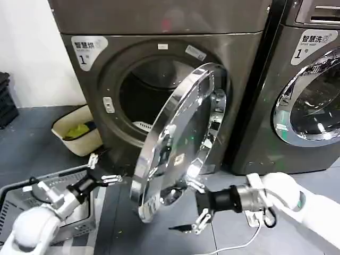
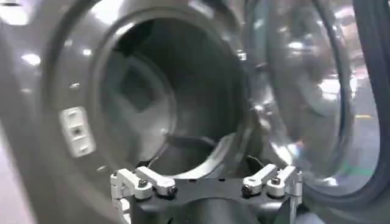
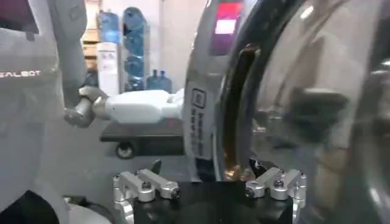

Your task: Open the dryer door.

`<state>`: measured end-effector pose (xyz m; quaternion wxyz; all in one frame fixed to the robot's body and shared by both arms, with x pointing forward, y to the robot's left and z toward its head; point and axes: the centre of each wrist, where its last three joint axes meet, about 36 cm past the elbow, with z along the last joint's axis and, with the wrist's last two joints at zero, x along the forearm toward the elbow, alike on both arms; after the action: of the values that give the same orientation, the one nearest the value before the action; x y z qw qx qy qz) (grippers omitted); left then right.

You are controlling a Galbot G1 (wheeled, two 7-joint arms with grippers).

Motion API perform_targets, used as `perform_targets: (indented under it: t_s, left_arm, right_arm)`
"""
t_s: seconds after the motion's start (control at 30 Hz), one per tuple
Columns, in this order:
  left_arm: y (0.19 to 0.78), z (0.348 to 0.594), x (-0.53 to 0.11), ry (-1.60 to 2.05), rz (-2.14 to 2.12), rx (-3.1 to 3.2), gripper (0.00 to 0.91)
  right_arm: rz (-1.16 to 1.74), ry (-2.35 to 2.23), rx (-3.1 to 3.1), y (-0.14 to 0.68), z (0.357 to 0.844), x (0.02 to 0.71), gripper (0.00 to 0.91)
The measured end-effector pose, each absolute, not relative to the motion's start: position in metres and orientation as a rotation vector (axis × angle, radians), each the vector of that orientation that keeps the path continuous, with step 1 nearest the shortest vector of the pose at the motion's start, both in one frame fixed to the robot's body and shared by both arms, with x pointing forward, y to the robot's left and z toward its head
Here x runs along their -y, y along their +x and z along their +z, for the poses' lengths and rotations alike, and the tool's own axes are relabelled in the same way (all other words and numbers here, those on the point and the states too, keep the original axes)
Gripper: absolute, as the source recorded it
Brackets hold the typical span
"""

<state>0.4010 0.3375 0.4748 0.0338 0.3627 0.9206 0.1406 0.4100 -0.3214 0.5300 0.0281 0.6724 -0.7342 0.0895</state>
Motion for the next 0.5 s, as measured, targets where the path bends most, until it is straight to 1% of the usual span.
perform_targets:
  t_s: [0.27,0.5]
  left_arm:
    - [0.415,0.480,-0.317,1.278,0.483,-2.742,0.907]
    - [0.420,0.480,-0.297,1.385,0.469,-2.685,0.907]
  right_arm:
    - [0.289,1.872,2.517,0.394,0.531,0.369,0.907]
    - [0.272,1.496,2.859,0.348,0.521,0.419,0.907]
